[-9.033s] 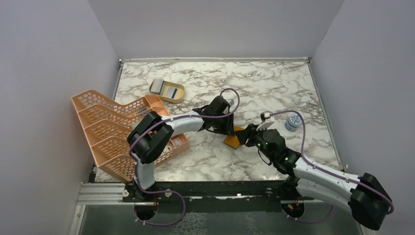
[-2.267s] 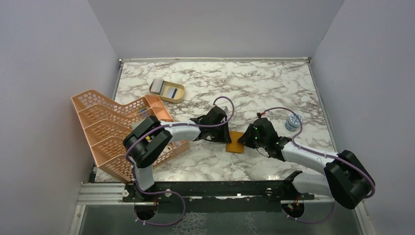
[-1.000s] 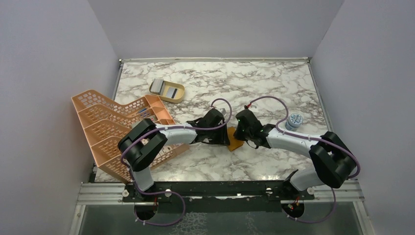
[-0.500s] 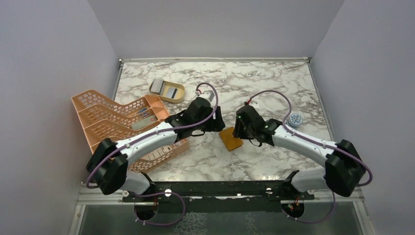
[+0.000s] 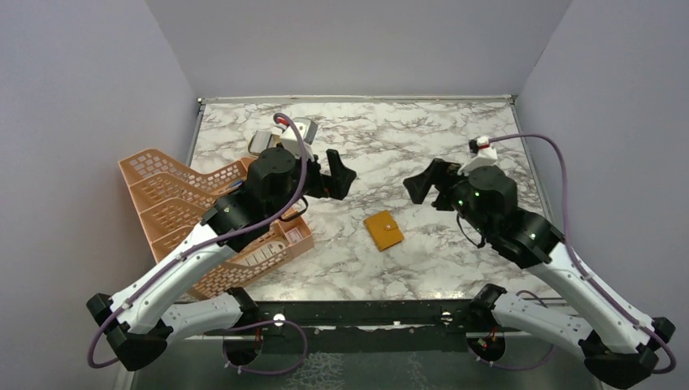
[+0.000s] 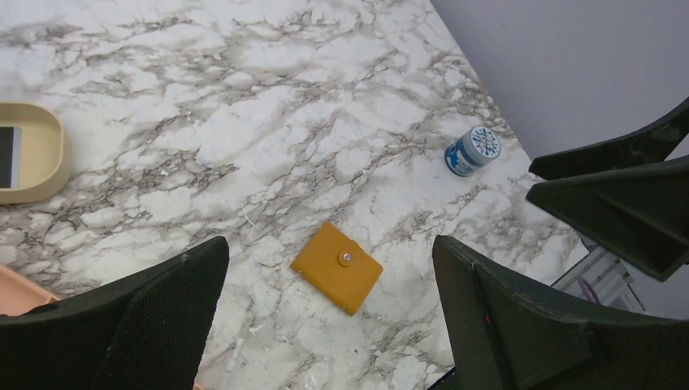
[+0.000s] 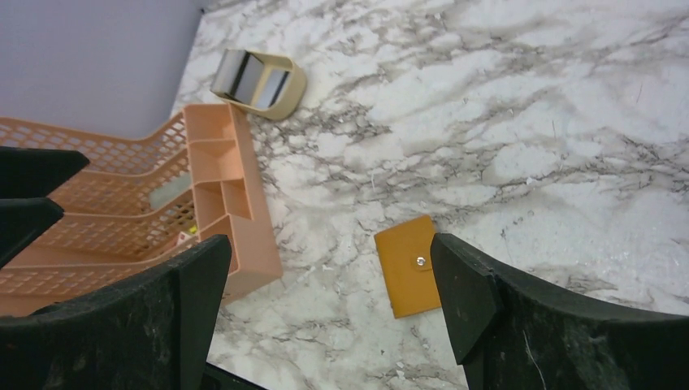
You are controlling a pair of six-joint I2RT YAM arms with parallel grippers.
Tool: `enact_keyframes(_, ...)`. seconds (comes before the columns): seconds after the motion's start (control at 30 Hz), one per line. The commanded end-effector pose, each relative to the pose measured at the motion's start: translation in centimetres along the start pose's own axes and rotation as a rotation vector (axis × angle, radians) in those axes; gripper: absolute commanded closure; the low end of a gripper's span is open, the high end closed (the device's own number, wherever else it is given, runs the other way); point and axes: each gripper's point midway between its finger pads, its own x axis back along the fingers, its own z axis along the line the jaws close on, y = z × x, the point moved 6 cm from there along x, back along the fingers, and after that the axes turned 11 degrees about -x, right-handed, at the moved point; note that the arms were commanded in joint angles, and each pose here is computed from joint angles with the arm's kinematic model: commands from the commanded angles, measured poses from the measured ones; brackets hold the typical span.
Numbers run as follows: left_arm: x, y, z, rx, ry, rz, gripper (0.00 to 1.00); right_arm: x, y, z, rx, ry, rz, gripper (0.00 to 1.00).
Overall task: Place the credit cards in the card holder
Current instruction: Close the card holder at the center of the board, then reset both arms
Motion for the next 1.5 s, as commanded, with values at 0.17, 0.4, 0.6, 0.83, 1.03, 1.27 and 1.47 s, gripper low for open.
enact_keyframes(0.17,3.4,-0.7,-0.3,0.004,-0.104,-0.033,0.01,2.8,-0.9,-1.7,-0.023,0.050,0.002,0.01)
enact_keyframes(0.4,3.5,-3.4,1.2,0.034,-0.040,-0.070,0.01,2.7,-2.7,-2.6,-0.064,0.082,0.026,0.00)
enact_keyframes(0.6,3.0,-4.1,1.4,0.021,-0.035,-0.049,0.01,2.6,-3.0,-2.9,-0.074,0.063,0.036,0.00)
enact_keyframes(0.83,2.9,-4.2,1.6,0.022,-0.017,-0.049,0.01,2.7,-2.8,-2.9,-0.070,0.056,0.031,0.00)
enact_keyframes(1.03,2.4,-5.2,2.0,0.026,0.013,-0.026,0.01,2.2,-3.5,-3.7,-0.055,0.034,0.031,0.00)
enact_keyframes(1.27,1.7,-6.2,2.3,0.025,0.035,-0.002,0.01,1.7,-3.9,-3.9,-0.053,0.024,0.043,0.00)
enact_keyframes(1.47,1.8,-5.7,2.2,0.023,0.029,-0.021,0.01,2.0,-3.6,-3.8,-0.053,0.028,0.032,0.00)
